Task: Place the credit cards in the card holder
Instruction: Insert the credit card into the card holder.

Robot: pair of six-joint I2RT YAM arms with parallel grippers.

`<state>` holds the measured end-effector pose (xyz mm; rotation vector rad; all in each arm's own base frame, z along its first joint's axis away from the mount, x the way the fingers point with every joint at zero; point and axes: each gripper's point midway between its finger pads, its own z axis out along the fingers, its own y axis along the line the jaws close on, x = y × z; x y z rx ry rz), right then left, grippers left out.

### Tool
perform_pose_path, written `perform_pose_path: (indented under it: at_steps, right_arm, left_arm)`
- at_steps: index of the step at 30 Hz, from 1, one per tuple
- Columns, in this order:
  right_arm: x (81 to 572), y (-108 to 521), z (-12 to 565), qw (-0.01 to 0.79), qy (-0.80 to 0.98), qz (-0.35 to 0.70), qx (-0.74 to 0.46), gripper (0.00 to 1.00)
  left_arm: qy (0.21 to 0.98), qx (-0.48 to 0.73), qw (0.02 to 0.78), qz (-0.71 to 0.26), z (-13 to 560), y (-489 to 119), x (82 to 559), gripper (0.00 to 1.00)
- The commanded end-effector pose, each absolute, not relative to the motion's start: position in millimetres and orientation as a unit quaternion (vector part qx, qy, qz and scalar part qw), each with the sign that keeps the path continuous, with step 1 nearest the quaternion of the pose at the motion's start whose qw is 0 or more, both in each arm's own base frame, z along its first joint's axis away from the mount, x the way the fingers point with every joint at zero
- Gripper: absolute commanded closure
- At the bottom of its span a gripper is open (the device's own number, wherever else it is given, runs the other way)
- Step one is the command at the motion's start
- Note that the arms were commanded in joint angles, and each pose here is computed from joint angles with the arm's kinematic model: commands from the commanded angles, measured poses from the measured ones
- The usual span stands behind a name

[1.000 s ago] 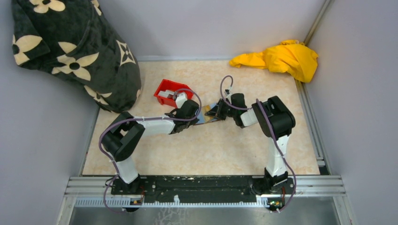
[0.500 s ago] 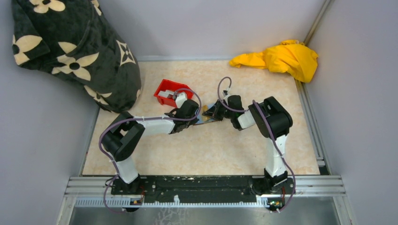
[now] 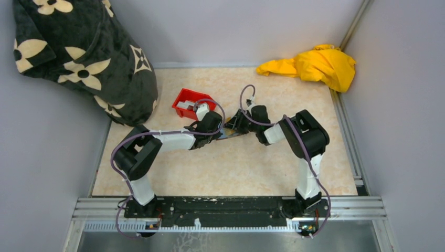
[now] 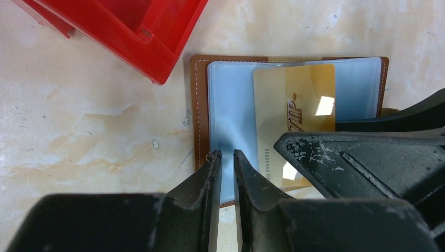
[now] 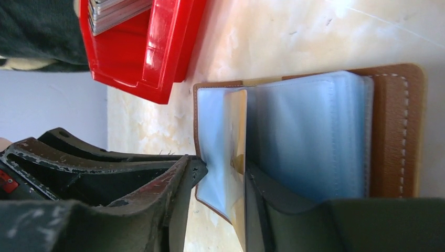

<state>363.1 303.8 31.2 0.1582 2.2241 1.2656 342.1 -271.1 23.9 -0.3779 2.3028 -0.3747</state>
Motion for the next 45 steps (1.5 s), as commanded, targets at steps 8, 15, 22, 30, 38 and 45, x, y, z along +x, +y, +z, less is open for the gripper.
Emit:
perform_pose_path:
  at_steps: [8,15,22,30,38,45]
  right_arm:
    - [344.6,272.5,-9.7,0.259,0.907,0.33,0.02,0.51]
    - [351.5,260.5,-1.0,0.28,0.914,0.292,0.014,0.51]
    - [356.4,259.4,7.3,0.287,0.916,0.28,-0.001,0.51]
    - [363.4,246.7,4.4,0.286,0.93,0.229,-0.017,0.51]
    - [358.6,253.0,-5.8,0.266,0.936,0.226,-0.036,0.52]
    - [352.1,269.1,-17.9,0.25,0.932,0.26,-0.009,0.58]
  left_arm:
    - [0.959,-0.106,0.261,-0.019,-59.5,-214.2,282.0,0.78]
    - [0.96,-0.105,0.261,-0.02,-60.2,-214.4,281.7,0.78]
    - [0.96,-0.104,0.259,-0.022,-61.0,-215.3,281.7,0.78]
    - [0.961,-0.103,0.256,-0.026,-61.5,-218.5,281.9,0.78]
    - [0.961,-0.102,0.255,-0.026,-62.0,-218.9,282.5,0.79]
    - [0.961,-0.105,0.252,-0.031,-63.6,-219.5,280.2,0.79]
